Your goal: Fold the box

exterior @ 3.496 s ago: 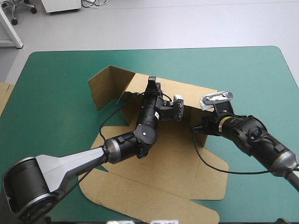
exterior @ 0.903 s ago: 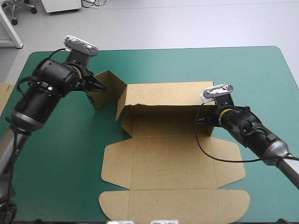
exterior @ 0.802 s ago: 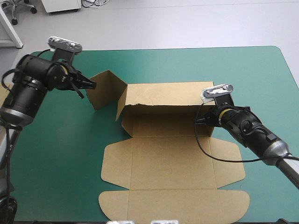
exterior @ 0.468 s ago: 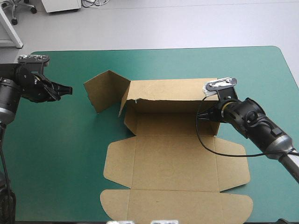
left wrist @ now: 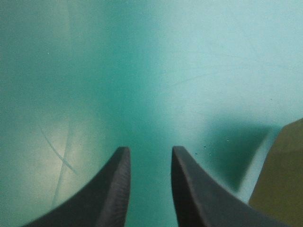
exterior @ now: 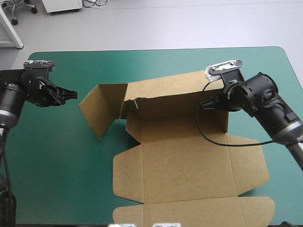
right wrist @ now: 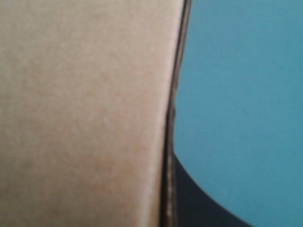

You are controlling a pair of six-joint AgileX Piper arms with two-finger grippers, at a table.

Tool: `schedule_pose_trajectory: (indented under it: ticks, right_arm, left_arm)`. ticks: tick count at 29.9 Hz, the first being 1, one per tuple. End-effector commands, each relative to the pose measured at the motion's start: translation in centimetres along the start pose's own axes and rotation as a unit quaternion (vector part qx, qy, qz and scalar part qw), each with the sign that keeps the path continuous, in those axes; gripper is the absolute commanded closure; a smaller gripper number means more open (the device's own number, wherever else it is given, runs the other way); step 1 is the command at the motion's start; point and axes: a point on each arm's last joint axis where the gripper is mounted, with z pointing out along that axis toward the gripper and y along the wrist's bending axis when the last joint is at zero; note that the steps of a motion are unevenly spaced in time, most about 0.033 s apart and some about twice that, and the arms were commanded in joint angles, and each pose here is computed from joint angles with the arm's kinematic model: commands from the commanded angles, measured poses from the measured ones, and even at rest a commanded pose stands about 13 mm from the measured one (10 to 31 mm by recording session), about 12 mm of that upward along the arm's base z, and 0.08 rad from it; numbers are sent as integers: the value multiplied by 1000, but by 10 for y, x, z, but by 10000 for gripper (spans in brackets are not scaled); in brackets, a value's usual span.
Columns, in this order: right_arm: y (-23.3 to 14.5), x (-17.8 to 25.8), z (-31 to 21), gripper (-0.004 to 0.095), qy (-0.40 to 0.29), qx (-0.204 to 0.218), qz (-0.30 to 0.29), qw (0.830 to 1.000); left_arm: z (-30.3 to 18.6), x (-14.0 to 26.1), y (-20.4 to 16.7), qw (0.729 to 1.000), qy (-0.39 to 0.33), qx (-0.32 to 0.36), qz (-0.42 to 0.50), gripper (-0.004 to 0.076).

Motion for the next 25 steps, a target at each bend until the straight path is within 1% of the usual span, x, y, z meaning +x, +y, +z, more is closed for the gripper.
schedule_pose_trajectory:
  ticks: [1,6,8,12,17,19,20,22,25]
  right_arm:
    - [-2,-16,-12,929,-15,-11,0,1000]
    - [5,-35,6,929,14,-47,9,999]
    - [3,-41,17,929,26,-54,16,998]
    - [-6,-50,50,929,74,-66,46,994]
    - [-18,-56,87,928,106,-94,87,986]
    - [-23,-57,99,913,115,-92,97,984]
    - [-25,-58,106,897,117,-88,96,985]
    - [-27,-59,113,813,111,-84,88,986]
    - [-27,-62,116,635,94,-85,81,989]
  left_arm:
    - [-22,-6,-1,998,-55,4,-3,504]
    - [-22,-5,-1,999,-50,6,-4,504]
    - [-22,-5,-1,999,-50,7,-4,504]
    - [-24,-5,-2,999,-53,9,-6,504]
    - [-28,-3,-2,999,-53,9,-5,504]
    - [-29,-3,-2,999,-53,9,-5,504]
    - [-29,-3,-2,999,-53,9,-5,504]
    - [-29,-2,-2,999,-51,9,-5,504]
    - [-29,-2,-2,999,-50,9,-4,504]
